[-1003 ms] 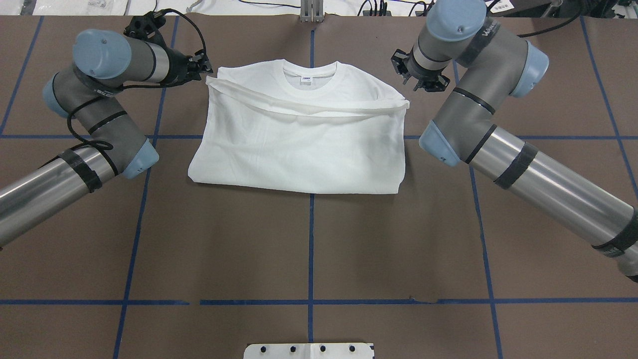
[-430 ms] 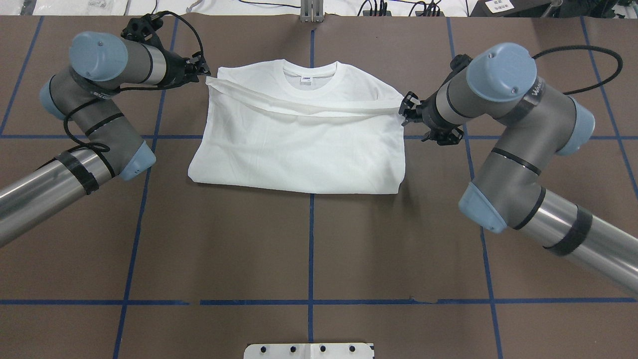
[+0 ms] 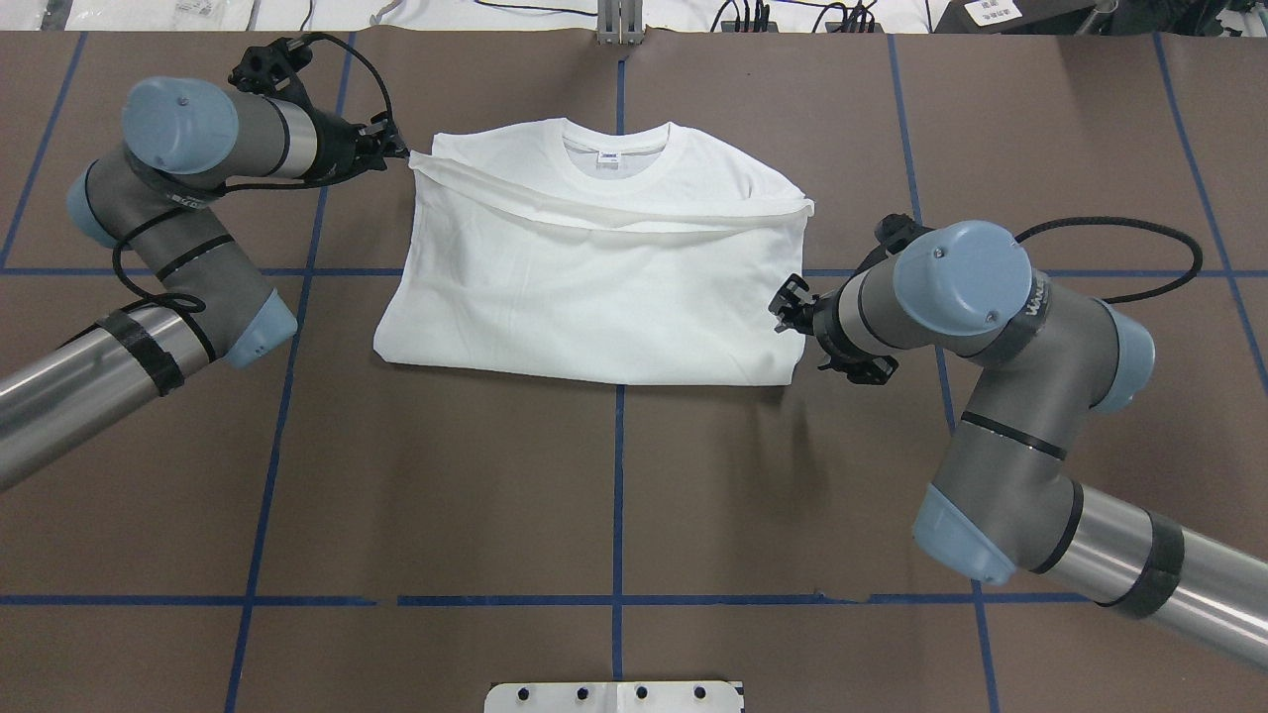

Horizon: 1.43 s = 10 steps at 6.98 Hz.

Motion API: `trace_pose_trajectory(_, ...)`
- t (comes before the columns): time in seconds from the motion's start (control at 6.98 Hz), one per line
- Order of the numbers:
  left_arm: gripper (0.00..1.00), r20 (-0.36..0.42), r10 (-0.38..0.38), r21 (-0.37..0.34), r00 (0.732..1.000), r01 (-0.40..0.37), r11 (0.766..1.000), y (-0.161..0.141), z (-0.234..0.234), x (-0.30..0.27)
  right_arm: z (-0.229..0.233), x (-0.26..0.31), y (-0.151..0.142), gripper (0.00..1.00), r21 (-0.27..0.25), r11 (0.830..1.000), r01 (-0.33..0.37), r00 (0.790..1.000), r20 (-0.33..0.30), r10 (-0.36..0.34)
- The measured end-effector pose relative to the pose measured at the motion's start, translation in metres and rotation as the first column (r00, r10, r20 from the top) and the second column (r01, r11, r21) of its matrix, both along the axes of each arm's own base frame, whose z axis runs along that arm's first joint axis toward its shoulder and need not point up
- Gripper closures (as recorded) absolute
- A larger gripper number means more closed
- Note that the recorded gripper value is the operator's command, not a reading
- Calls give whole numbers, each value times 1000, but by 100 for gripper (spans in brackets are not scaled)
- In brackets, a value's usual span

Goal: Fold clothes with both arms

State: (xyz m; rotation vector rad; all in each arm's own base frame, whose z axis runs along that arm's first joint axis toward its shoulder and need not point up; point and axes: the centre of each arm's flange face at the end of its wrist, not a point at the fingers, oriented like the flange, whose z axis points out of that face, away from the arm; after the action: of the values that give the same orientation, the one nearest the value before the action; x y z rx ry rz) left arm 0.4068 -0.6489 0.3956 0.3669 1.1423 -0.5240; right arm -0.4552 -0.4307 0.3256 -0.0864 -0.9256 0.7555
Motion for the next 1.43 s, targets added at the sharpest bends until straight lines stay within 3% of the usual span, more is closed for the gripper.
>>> trace_pose_trajectory(0.14, 57, -1, 0, 3, 1000, 0, 1000, 1, 1, 0, 3, -11, 11, 31, -13, 1000, -12, 1000, -3, 12)
trace_pose_trajectory(0.43, 57, 3, -1, 4, 1000, 1, 1000, 1, 4, -1, 3, -24, 20, 49, -26, 999, -25, 1000, -4, 25)
trace_pose_trajectory(0.57, 57, 5, -1, 2, 1000, 1, 1000, 2, 6, -1, 6, -28, 20, 51, -26, 999, -27, 1000, -12, 27)
trace_pose_trajectory(0.86, 58, 9, -2, -3, 1000, 2, 1000, 3, 11, -2, 12, -34, 18, 100, -24, 999, -34, 999, -29, 33)
trace_pose_trajectory(1.43, 58, 12, -3, -5, 1000, 3, 1000, 3, 12, -2, 9, -31, 16, 100, -16, 999, -35, 999, -23, 35)
